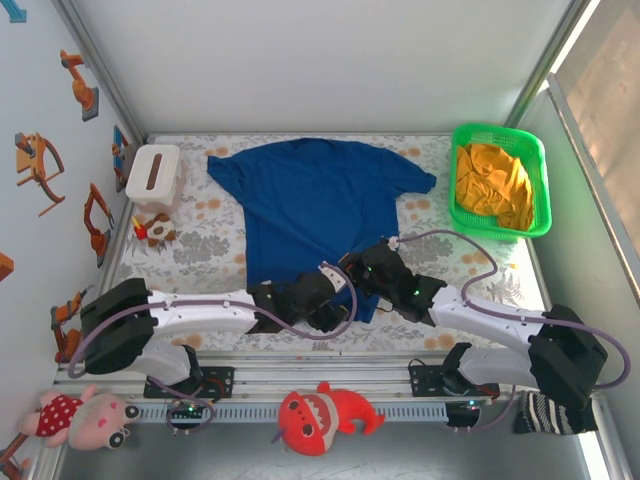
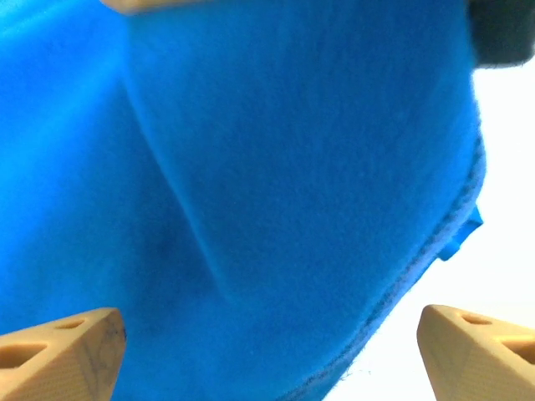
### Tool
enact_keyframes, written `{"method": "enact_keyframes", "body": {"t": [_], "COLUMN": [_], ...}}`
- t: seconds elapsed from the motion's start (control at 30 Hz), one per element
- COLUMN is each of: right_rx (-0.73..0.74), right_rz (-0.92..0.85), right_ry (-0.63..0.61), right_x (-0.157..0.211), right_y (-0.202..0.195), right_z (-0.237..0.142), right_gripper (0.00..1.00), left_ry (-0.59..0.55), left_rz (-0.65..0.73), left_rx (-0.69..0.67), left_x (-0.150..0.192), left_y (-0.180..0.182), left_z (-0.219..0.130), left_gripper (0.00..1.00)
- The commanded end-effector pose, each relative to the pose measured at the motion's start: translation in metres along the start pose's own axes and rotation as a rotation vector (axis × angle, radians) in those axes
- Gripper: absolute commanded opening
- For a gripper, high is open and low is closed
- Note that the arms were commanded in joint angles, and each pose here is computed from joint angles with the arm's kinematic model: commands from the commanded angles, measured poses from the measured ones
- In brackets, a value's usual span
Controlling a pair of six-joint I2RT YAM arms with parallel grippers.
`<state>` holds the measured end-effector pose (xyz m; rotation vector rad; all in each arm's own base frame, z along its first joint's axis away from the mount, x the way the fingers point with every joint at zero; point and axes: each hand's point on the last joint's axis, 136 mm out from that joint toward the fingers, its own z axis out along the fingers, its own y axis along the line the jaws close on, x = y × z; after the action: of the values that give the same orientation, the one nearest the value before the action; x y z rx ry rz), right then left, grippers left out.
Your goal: Fold the inside-out t-shirt
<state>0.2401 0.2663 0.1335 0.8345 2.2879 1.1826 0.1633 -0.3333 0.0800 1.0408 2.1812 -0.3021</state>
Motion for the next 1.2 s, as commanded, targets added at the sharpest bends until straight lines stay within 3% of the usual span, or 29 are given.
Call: {"method": "enact_keyframes", "body": {"t": [0.0, 0.07, 0.13, 0.17, 0.23, 0.27, 0.3, 0.4, 0.47, 0.53, 0.63, 0.67, 0.9, 1.07, 1.17], "right_rx": [-0.028, -0.029, -0.027, -0.023, -0.02, -0.02, -0.016, -0.004, -0.009, -0.046, -0.089, -0.103, -0.211, -0.226, -0.188], "right_rz": [-0.015, -0.016, -0.016, -0.016, -0.016, -0.016, -0.02, -0.066, -0.104, -0.186, -0.381, -0.452, -0.801, -0.918, -0.933], "right_ry": [-0.019, -0.019, -0.02, -0.023, -0.027, -0.029, -0.029, -0.041, -0.052, -0.071, -0.065, -0.053, 0.061, 0.083, 0.045], "right_x": [-0.003, -0.003, -0.004, -0.005, -0.006, -0.006, -0.006, -0.009, -0.011, -0.014, -0.011, -0.007, 0.06, 0.099, 0.1], "right_y": [0.017, 0.016, 0.014, 0.012, 0.008, 0.007, 0.004, -0.004, -0.01, -0.01, -0.003, 0.0, 0.022, 0.031, 0.027], "right_z": [-0.004, -0.006, -0.009, -0.01, -0.013, -0.014, -0.016, -0.023, -0.029, -0.037, -0.049, -0.051, -0.037, -0.004, 0.018], "right_gripper": [0.0, 0.0, 0.0, 0.0, 0.0, 0.0, 0.0, 0.27, 0.32, 0.3, 0.02, 0.0, 0.0, 0.0, 0.0], "left_ry": [-0.03, -0.031, -0.035, -0.035, -0.047, -0.052, -0.059, -0.064, -0.063, -0.059, -0.036, -0.033, -0.033, -0.028, -0.022], "left_rz": [0.002, -0.002, -0.011, -0.018, -0.025, -0.03, -0.039, -0.049, -0.045, -0.036, -0.028, -0.03, -0.053, -0.052, -0.047], "left_rx": [-0.118, -0.2, -0.269, -0.287, -0.257, -0.233, -0.219, -0.134, -0.065, -0.017, 0.021, 0.025, 0.06, 0.057, 0.059], "left_x": [-0.006, -0.006, -0.009, -0.012, -0.021, -0.026, -0.033, -0.054, -0.068, -0.081, -0.092, -0.095, -0.111, -0.115, -0.115], "left_y": [0.015, 0.03, 0.044, 0.051, 0.054, 0.055, 0.057, 0.058, 0.053, 0.05, 0.051, 0.053, 0.064, 0.069, 0.07], "left_z": [0.01, 0.013, 0.011, 0.01, 0.005, 0.002, -0.004, -0.023, -0.037, -0.052, -0.066, -0.069, -0.085, -0.091, -0.095], "left_gripper": [0.91, 0.89, 0.75, 0.61, 0.21, 0.07, 0.0, 0.0, 0.0, 0.0, 0.0, 0.0, 0.0, 0.0, 0.0]}}
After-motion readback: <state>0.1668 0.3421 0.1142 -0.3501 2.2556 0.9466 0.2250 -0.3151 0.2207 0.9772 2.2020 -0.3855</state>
